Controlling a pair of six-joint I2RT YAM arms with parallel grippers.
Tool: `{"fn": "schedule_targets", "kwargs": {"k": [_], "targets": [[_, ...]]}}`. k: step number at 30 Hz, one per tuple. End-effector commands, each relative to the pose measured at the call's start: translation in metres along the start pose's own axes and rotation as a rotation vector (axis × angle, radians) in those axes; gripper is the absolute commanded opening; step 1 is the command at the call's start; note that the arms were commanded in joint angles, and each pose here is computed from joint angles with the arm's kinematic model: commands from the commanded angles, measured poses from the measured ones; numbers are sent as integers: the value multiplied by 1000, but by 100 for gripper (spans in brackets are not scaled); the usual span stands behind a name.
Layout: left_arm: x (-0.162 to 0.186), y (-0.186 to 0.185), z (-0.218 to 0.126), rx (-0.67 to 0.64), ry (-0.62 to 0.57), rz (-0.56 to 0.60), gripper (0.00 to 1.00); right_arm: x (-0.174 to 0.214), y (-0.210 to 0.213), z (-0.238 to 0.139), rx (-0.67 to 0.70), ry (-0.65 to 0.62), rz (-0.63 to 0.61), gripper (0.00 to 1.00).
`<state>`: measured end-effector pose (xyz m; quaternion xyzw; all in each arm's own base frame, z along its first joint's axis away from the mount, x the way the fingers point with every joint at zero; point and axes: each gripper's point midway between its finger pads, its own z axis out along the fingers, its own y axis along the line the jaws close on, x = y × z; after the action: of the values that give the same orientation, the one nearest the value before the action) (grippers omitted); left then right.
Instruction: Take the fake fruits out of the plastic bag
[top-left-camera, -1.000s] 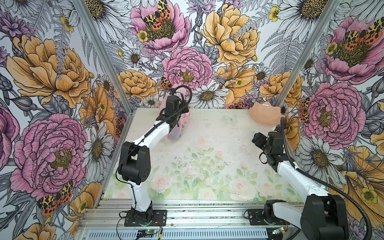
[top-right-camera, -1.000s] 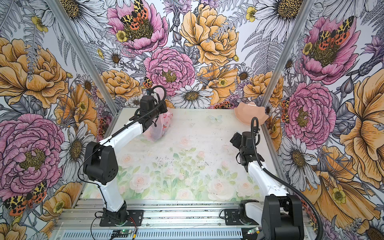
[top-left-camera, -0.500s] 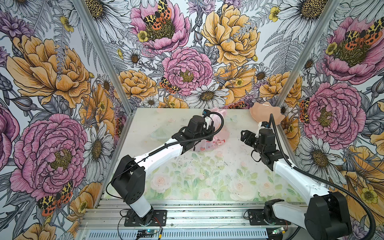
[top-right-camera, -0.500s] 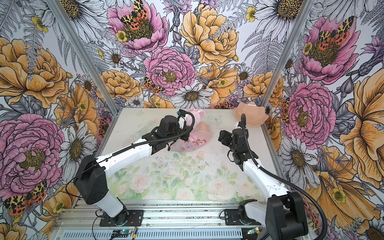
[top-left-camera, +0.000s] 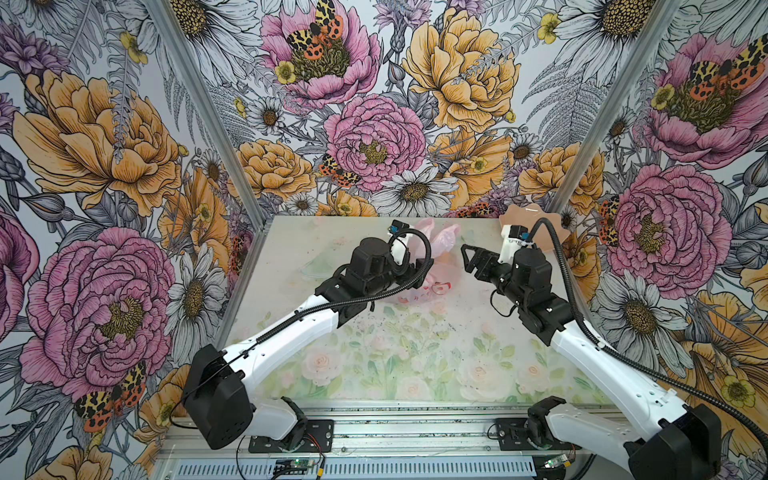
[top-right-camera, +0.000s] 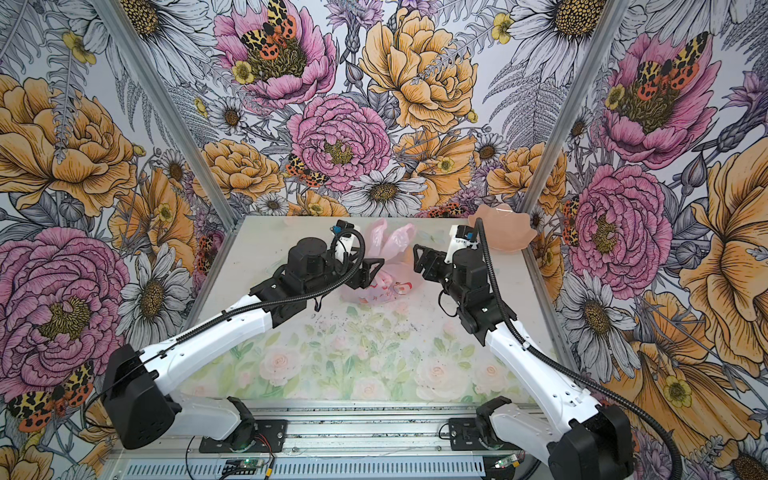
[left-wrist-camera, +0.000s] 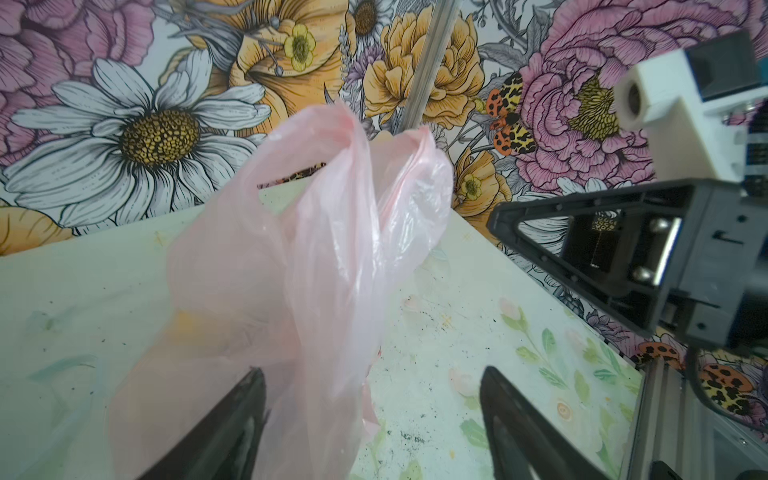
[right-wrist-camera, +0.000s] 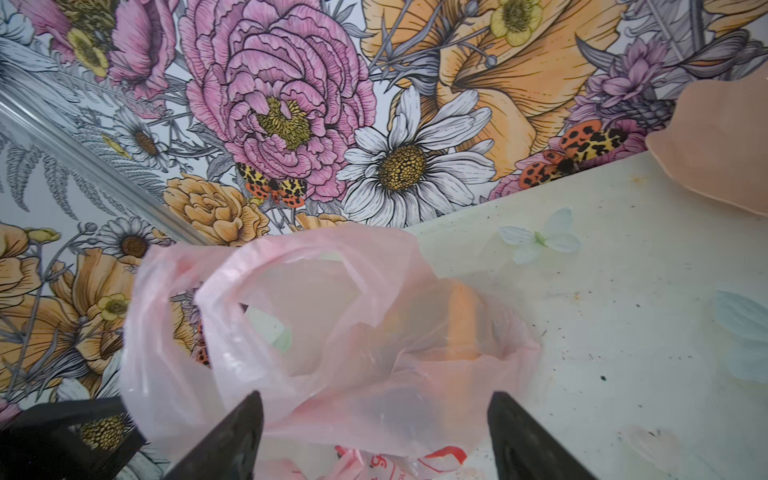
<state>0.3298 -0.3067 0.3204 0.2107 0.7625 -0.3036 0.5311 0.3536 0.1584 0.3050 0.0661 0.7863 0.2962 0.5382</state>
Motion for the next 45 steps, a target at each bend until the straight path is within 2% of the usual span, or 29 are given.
{"fn": "schedule_targets", "kwargs": {"k": [1, 6, 8, 12, 14, 17, 21, 25, 28, 30, 34, 45], "targets": [[-10, 14, -19, -67, -37, 34, 99, -15, 31, 1, -43, -22, 9, 85], [-23, 45, -39, -179, -75, -72, 99, -14, 40, 18, 15, -25, 35, 85], [-25, 66, -45, -239, -83, -164, 99, -10, 44, 27, 37, -17, 28, 86], [-15, 91, -50, -225, -58, -346, 99, -6, 36, 40, 127, -12, 40, 86], [-11, 111, -56, -279, -85, -439, 99, -7, 31, 45, 157, -22, 46, 85], [-17, 113, -62, -276, -105, -404, 99, -9, 30, 53, 178, -26, 38, 84], [-17, 100, -46, -277, -21, -316, 99, -6, 29, 66, 196, -15, 23, 81], [-20, 58, -18, -261, 17, -212, 99, 2, 31, 78, 189, 17, 3, 73], [-25, 18, 2, -200, 27, -186, 99, 8, 35, 82, 164, 45, -4, 58], [-28, 9, 9, -229, 19, -180, 97, 11, 40, 82, 146, 56, -18, 45], [-33, 13, 27, -307, 42, -202, 91, 15, 45, 77, 126, 53, -40, 27], [-37, 29, 59, -407, 82, -239, 74, 16, 47, 61, 92, 20, -45, 16]]}}
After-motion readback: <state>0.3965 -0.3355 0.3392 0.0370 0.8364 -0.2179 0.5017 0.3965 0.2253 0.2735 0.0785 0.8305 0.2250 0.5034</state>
